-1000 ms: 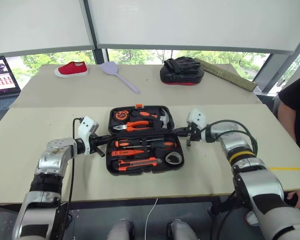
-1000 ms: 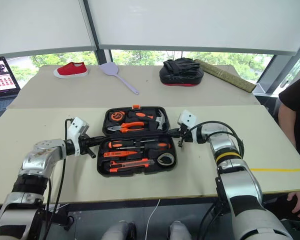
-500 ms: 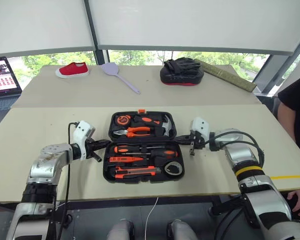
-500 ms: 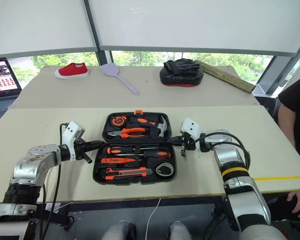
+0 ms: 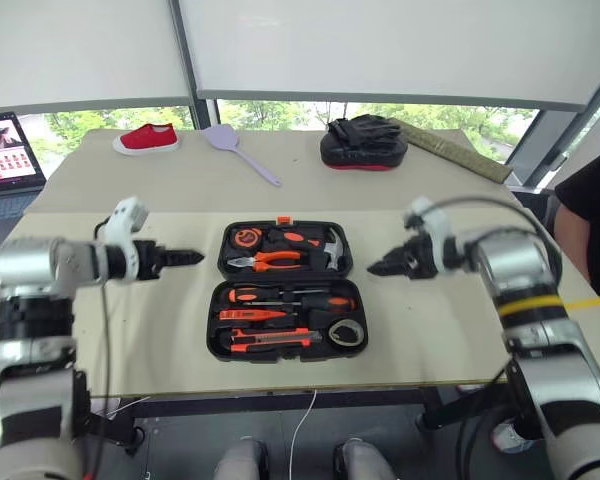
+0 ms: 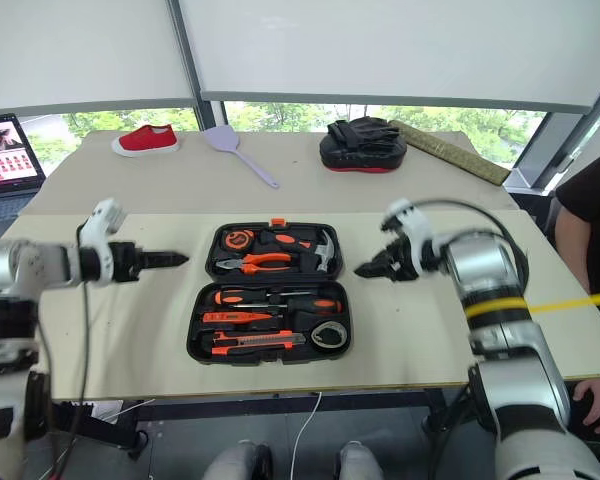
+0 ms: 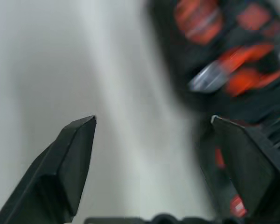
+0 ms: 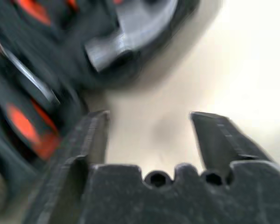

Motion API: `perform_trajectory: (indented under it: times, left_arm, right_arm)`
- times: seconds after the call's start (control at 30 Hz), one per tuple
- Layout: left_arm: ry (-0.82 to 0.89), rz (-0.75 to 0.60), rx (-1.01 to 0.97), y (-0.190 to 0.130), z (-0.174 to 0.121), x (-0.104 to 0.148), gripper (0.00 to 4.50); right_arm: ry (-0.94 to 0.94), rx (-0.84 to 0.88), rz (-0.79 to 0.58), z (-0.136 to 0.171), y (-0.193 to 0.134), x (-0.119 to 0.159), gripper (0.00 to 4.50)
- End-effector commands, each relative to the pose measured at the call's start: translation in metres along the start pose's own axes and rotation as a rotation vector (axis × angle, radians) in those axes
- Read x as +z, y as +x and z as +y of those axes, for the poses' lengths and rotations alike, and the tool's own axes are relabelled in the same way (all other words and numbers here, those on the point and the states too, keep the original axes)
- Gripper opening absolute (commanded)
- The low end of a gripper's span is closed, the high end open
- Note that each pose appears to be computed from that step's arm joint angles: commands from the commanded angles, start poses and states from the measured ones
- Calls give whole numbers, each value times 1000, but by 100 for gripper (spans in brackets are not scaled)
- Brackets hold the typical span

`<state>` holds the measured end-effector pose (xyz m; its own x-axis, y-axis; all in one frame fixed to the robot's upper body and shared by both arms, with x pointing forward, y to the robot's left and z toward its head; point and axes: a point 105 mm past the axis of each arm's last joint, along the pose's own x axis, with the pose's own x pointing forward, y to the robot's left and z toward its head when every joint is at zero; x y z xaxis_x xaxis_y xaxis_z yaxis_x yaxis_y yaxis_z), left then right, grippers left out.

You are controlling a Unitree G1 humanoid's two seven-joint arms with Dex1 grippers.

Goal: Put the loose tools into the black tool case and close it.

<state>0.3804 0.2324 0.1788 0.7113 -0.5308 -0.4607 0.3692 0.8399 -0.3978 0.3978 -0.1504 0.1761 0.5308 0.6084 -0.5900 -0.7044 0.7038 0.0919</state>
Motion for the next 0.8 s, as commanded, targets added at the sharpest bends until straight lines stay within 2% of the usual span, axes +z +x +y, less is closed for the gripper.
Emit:
perform_trajectory:
  times: [0.03,0.23,0.43,0.63,0.73,0.77,0.8]
  left_arm:
    - [-25,9,26,11,1,4,417]
    - [-19,41,12,23,-6,6,417]
    - [-43,39,3,26,-6,6,417]
    - [-56,43,14,24,-2,4,417]
    - [-58,54,11,24,-2,1,346]
    - [-61,53,11,24,-2,1,301]
    - [-64,51,13,24,-1,1,279]
  right_arm:
    - [148,-14,41,1,8,1,382]
    - [195,-77,67,-6,23,5,382]
    - [213,-26,23,9,38,23,382]
    - [229,-70,35,3,43,20,382]
    - [226,-105,56,-1,45,16,389]
    - [232,-118,57,-3,45,15,348]
    - [239,-130,57,-5,45,14,339]
